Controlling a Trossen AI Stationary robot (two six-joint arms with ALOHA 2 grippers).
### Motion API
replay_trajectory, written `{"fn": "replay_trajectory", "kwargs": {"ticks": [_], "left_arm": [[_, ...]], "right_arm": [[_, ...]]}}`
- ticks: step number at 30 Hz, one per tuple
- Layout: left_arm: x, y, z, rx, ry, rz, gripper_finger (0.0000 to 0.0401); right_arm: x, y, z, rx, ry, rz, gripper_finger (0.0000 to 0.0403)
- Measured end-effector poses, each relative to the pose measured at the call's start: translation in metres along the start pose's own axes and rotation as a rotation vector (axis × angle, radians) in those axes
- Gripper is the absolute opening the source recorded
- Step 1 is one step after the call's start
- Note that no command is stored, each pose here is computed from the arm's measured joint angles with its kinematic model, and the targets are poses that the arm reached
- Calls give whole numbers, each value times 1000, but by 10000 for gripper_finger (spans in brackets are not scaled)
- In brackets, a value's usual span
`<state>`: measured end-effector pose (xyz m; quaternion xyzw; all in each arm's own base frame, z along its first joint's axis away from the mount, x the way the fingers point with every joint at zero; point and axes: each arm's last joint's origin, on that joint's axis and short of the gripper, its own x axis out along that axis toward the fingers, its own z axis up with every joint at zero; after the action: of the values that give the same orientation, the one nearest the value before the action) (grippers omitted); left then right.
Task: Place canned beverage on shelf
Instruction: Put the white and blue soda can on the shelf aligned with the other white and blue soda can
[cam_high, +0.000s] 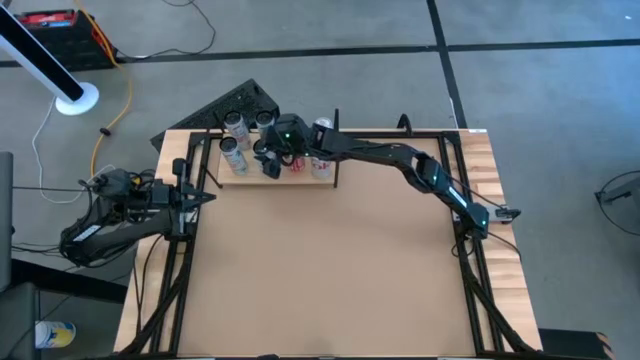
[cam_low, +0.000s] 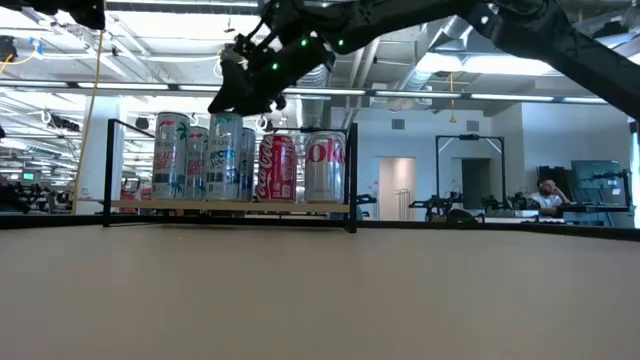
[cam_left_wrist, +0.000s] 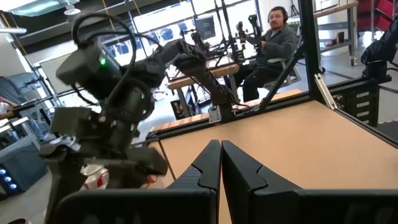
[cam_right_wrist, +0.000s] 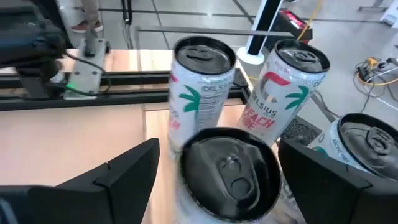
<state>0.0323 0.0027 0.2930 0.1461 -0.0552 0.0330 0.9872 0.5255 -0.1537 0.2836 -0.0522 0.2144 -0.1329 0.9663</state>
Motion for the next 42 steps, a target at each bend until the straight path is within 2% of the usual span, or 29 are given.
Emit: {"fn": "replay_trajectory", "kwargs": {"ticks": [9, 13, 16, 18, 22, 26, 27, 30, 33, 37, 42], "left_arm": [[0, 0, 0, 0, 0, 0, 0], [0, 0, 0, 0, 1, 0, 0], [0, 0, 0, 2, 1, 0, 0], [0, 0, 0, 3, 0, 0, 0], [0, 0, 0, 4, 1, 0, 0], [0, 0, 0, 4, 1, 0, 0], [0, 0, 0, 4, 0, 0, 0], [0, 0, 0, 4, 0, 1, 0], [0, 0, 0, 4, 0, 1, 0], [0, 0, 0, 5, 0, 0, 0], [0, 0, 0, 5, 0, 1, 0]], "right_arm": [[-40, 6, 33, -8, -23, 20, 352], [-46, 22, 33, -30, 13, 152, 329], [-44, 38, 25, -75, 75, 189, 285], [-40, 42, 17, -86, 97, 157, 246], [-30, 35, 0, -57, 147, 109, 143], [-25, 24, -3, -21, 140, 85, 33], [-22, 24, -3, -20, 122, 84, 20], [-15, 20, -13, -13, 147, 85, 24], [-6, 22, -15, -10, 112, 95, 35], [-4, 18, -22, 0, 144, 93, 20], [-4, 18, -18, 13, 113, 81, 16]]}}
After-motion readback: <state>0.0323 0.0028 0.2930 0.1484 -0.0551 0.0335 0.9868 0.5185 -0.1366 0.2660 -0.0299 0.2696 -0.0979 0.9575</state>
